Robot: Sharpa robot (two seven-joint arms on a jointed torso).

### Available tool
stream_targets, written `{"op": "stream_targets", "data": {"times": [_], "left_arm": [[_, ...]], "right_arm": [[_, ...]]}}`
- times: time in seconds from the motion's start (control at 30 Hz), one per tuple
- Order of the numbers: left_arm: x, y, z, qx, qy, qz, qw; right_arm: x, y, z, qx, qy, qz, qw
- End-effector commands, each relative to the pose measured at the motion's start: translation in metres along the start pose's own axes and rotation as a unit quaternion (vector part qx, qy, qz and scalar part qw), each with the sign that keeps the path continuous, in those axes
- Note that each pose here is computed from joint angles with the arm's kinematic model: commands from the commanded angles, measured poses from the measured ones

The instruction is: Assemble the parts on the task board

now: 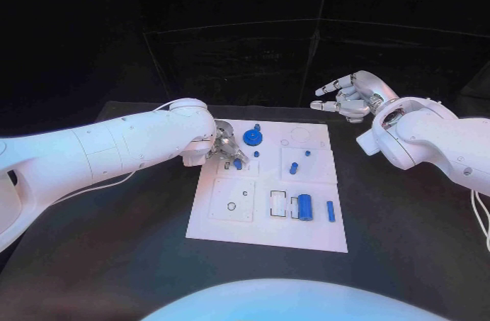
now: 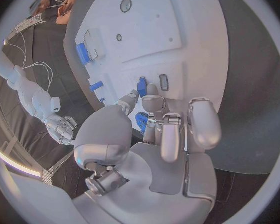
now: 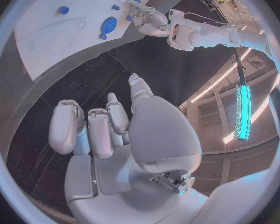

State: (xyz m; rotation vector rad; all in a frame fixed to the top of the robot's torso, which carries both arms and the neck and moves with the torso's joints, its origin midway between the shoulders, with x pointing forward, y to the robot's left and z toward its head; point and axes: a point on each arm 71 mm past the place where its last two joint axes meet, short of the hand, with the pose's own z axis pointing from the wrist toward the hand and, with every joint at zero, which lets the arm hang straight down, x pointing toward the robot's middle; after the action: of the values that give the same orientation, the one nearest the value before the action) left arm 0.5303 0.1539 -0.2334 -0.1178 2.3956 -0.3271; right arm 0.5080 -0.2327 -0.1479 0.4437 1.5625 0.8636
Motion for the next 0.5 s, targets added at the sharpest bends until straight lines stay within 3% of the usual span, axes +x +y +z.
{"op": "stream_targets", "data": {"times": [0.03,0.5], "left_arm": [[-0.0004,-0.0012,-0.0004,0.0,0.0,0.005,1.0],[0.0013,-0.0039,-0.001,0.003,0.004,0.008,1.0]], "right_arm": [[-0.0002,0.0017,0.0003,-0.003,0.002,0.001,1.0],[-0.0003,0.0014,0.0003,-0.003,0.002,0.0,1.0]]}}
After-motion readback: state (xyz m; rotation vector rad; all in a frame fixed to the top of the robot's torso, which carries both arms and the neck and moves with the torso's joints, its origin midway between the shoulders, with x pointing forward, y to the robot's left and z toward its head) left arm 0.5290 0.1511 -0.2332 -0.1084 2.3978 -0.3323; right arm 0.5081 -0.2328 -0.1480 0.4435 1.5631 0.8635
